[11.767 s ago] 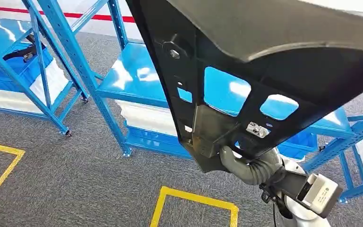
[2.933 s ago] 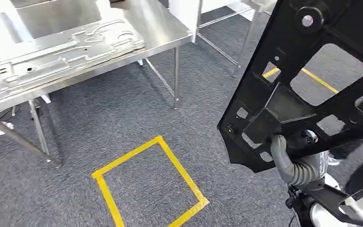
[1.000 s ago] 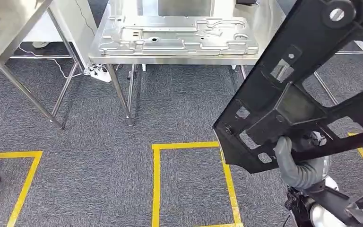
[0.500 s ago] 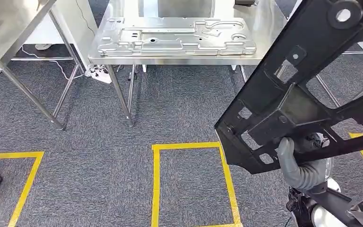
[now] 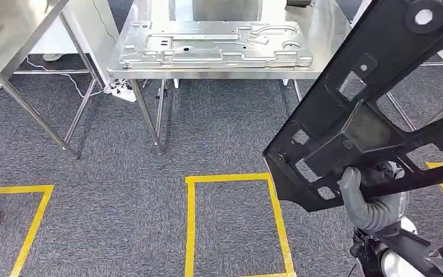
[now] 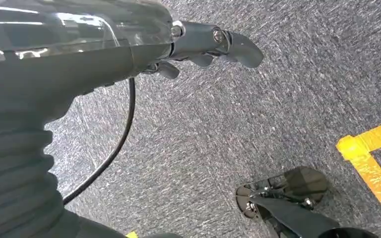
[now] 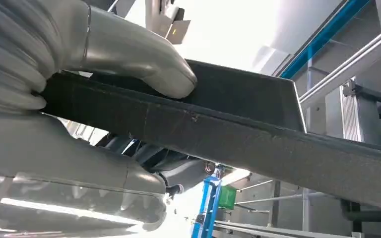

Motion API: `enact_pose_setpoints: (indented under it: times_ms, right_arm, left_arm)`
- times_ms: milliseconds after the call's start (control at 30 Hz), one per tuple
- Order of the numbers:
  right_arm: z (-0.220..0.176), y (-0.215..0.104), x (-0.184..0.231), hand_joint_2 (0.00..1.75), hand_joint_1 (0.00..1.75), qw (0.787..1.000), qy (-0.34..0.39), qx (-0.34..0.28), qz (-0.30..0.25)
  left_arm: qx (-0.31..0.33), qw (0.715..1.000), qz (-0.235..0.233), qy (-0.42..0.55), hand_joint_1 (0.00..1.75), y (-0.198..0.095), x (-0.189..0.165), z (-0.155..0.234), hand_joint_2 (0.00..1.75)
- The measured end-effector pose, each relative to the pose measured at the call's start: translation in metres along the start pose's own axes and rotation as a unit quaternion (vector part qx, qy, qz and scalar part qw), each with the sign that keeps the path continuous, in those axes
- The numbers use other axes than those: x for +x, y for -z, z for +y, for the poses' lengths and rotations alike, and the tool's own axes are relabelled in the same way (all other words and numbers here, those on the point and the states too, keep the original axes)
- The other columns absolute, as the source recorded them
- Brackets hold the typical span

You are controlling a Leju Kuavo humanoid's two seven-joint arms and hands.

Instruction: Take the parts from the cabinet and place them on the table.

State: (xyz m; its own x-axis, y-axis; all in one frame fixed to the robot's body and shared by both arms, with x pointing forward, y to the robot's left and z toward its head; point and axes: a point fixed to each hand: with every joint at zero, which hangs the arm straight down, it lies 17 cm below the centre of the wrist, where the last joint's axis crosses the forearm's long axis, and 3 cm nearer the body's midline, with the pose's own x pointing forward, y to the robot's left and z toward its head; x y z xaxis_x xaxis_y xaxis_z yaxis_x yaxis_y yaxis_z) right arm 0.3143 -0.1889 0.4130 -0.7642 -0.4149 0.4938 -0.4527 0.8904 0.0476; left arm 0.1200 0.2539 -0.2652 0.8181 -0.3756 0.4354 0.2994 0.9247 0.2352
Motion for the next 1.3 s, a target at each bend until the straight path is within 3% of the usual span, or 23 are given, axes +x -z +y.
enact_pose_setpoints:
  times_ms: [1300]
  right_arm:
    - [0.0043,-0.0022,0.0028,1.75,1.75,1.000,0.003,0.002,-0.001]
  left_arm:
    - [-0.002,1.000,-0.004,0.005,0.00,-0.0008,-0.0007,-0.0010,1.75]
